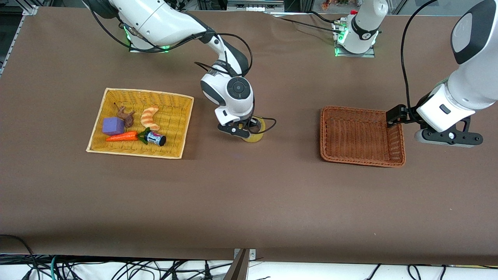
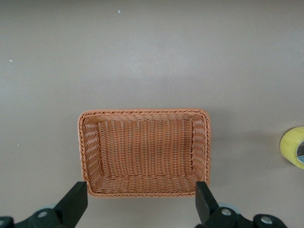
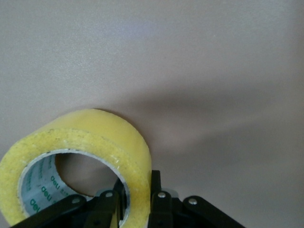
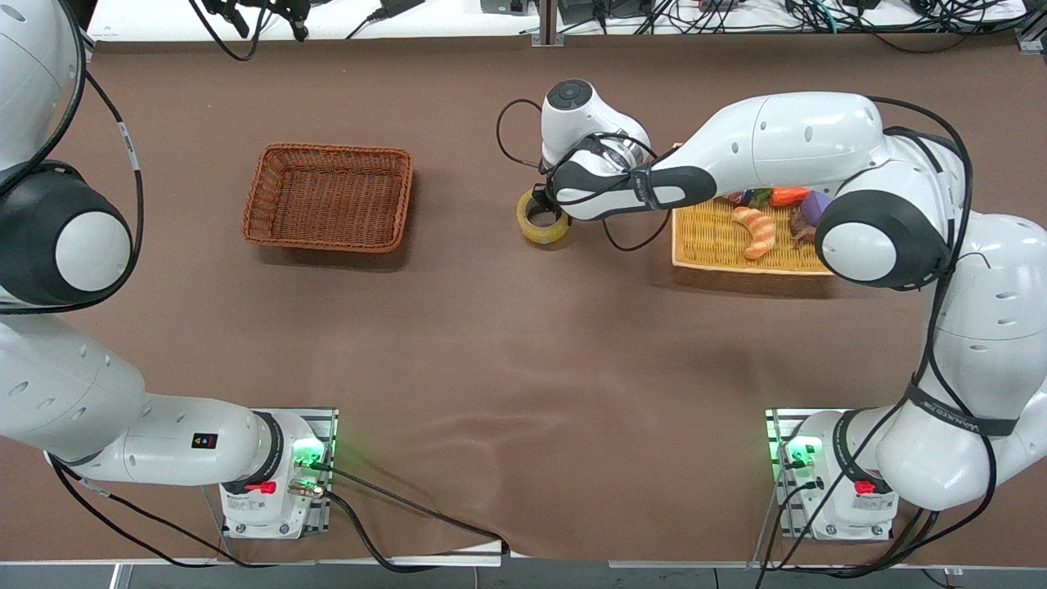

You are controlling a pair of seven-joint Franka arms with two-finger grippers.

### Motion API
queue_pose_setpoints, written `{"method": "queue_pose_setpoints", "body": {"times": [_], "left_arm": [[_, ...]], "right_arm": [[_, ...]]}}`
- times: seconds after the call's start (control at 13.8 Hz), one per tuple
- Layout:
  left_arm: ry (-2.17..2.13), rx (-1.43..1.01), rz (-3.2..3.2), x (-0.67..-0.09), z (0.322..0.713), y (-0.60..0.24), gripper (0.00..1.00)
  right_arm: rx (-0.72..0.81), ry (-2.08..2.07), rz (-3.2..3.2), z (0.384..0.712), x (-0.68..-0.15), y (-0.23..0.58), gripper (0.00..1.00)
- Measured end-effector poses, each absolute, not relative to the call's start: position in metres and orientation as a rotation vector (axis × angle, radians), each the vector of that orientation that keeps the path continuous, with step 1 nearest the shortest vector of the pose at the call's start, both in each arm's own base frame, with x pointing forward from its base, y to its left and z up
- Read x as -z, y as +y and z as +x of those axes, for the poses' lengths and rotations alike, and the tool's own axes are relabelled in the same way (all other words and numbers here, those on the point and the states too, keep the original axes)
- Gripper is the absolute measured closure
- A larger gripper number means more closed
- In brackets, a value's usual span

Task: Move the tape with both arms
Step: 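Set the tape roll on the table between tray and basket, release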

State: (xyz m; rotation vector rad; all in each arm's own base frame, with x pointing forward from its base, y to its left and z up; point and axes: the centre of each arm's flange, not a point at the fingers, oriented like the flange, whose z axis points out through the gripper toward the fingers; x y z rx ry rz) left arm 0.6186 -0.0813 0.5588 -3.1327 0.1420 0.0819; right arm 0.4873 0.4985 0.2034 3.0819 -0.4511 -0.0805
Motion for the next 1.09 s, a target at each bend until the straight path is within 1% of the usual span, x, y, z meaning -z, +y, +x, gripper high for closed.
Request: {"method": "queue_pose_setpoints", "body": {"times": [0.07, 0.15, 0.22, 0.44, 0.58, 0.65, 0.73, 0.87, 1.02, 1.09], "left_arm": [[0.143, -0.082, -3.133, -0.559, 0.619, -0.082, 0.0], [0.144, -0.082, -3.133, -0.559, 0.619, -0.082, 0.0], [0.144, -0.082, -3.133, -0.559, 0.619, -0.082, 0.0], [0.144, -0.082, -3.133, -0.559, 0.618, -0.082, 0.0], [0.145, -0.082, -3.133, -0.559, 0.618, -0.082, 0.0], [0.145, -0.082, -3.133, -0.559, 0.618, -0.082, 0.0], [0.145, -0.082, -3.133, -0.559, 0.618, -0.082, 0.0], [0.146, -0.082, -3.133, -0.559, 0.618, -0.083, 0.0], [0.151, -0.087, -3.133, -0.559, 0.618, -0.085, 0.0], [0.159, -0.093, -3.132, -0.558, 0.617, -0.088, 0.0]], "right_arm": [[0.078, -0.45, 3.084, 0.487, -0.204, 0.5, 0.74], [0.076, -0.451, 3.086, 0.487, -0.205, 0.501, 0.74], [0.072, -0.451, 3.089, 0.487, -0.207, 0.503, 0.67], [0.059, -0.45, 3.075, 0.494, -0.232, 0.512, 0.37], [0.054, -0.407, 3.032, 0.512, -0.278, 0.512, 0.19], [0.056, -0.305, 3.018, 0.526, -0.308, 0.505, 0.07], [0.049, -0.189, 3.012, 0.541, -0.34, 0.493, 0.0], [0.018, -0.038, 3.022, 0.587, -0.397, 0.435, 0.0], [0.005, 0.006, 3.062, 0.636, -0.437, 0.349, 0.0], [0.01, 0.022, 3.075, 0.655, -0.451, 0.302, 0.0]]}}
